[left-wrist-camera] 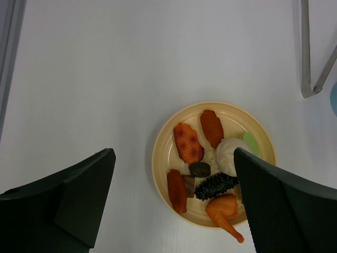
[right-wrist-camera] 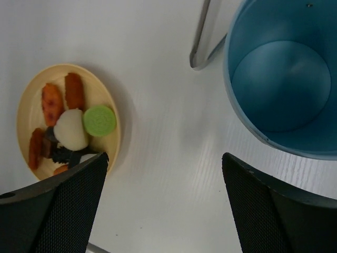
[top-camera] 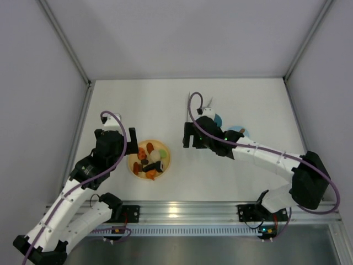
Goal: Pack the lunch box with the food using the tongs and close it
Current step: Move the packing box to the center of the board.
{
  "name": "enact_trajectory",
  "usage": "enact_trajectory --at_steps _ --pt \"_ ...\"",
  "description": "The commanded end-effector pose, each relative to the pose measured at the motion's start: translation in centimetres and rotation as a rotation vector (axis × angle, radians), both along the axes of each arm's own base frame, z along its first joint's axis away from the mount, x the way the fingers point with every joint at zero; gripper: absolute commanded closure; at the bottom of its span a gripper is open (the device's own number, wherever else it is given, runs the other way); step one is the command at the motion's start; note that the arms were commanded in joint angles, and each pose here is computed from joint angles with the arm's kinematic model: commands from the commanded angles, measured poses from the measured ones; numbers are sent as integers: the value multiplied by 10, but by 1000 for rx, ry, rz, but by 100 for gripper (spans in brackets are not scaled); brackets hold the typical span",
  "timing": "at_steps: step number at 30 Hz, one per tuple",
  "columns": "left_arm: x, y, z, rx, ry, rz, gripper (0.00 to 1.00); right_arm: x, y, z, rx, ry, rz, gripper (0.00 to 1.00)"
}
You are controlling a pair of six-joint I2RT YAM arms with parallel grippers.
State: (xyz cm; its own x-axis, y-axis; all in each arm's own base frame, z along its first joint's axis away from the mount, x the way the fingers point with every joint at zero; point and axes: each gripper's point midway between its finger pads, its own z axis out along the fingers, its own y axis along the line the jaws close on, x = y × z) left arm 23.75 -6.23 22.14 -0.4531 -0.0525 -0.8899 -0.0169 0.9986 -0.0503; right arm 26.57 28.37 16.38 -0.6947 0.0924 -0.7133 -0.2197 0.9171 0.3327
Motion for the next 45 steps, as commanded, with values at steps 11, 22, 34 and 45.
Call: enact_trajectory --at_steps 11,22,34,45 --pt "3 -3 10 -23 -26 -1 1 56 5 -25 -112 2 -132 13" --pt "3 -4 9 -22 -21 -4 1 96 -35 -43 -123 40 -233 13" --pt "4 -6 5 -17 -5 -13 1 143 -49 -49 -171 70 -284 15" --pt "4 -7 4 -15 0 -17 1 159 -51 -66 -151 132 -315 18"
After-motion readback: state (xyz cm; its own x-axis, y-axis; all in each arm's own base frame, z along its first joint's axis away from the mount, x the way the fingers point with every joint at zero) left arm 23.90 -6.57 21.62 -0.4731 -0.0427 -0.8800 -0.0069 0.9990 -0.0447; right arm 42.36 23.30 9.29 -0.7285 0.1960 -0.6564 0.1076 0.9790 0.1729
